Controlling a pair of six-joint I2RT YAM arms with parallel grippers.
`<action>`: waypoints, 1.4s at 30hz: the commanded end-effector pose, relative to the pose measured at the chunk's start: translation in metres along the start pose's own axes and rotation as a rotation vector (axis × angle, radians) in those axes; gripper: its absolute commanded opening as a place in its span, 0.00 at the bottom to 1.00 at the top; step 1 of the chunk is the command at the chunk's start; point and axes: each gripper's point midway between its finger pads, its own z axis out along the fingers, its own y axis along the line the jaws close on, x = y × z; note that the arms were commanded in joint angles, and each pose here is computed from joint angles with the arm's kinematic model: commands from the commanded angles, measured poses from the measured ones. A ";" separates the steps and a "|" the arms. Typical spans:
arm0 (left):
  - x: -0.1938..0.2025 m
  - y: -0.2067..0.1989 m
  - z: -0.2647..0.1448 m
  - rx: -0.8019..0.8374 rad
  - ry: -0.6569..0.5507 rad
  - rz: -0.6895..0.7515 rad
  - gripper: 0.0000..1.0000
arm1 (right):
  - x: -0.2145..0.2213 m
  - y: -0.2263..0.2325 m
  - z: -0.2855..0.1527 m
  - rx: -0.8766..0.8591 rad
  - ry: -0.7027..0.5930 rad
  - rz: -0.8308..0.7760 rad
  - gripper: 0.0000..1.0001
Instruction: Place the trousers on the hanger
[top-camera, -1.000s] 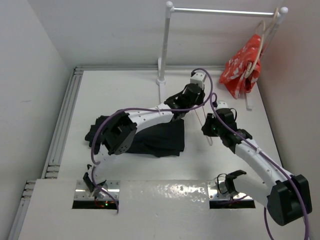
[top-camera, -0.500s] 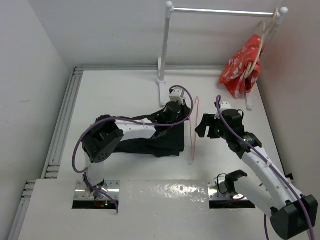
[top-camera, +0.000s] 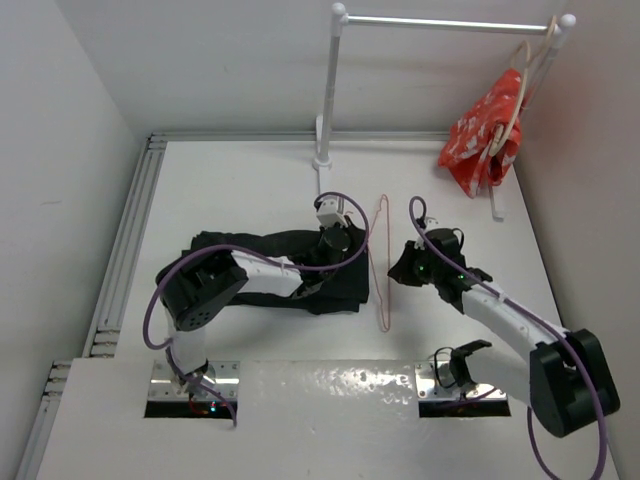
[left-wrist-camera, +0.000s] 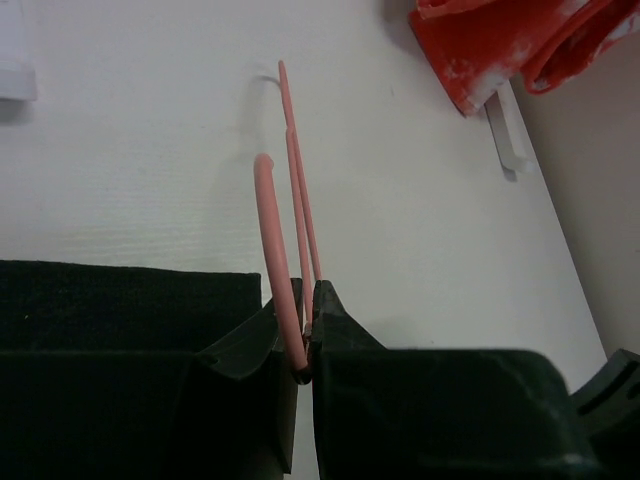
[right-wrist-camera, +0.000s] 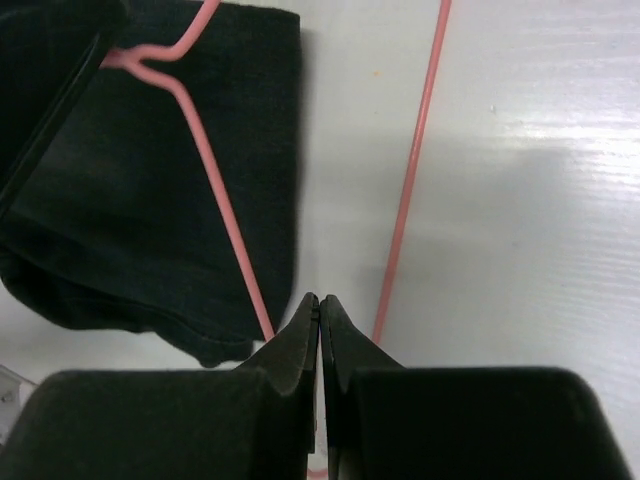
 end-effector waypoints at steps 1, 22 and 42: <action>-0.022 -0.006 -0.009 -0.016 -0.089 -0.056 0.00 | -0.028 0.023 0.011 -0.101 -0.107 0.016 0.03; 0.002 0.017 -0.018 -0.041 -0.022 -0.001 0.00 | 0.013 0.043 0.070 -0.252 0.092 0.200 0.48; -0.011 0.056 -0.049 -0.137 -0.067 0.095 0.00 | -0.036 0.033 0.044 -0.144 -0.121 0.138 0.00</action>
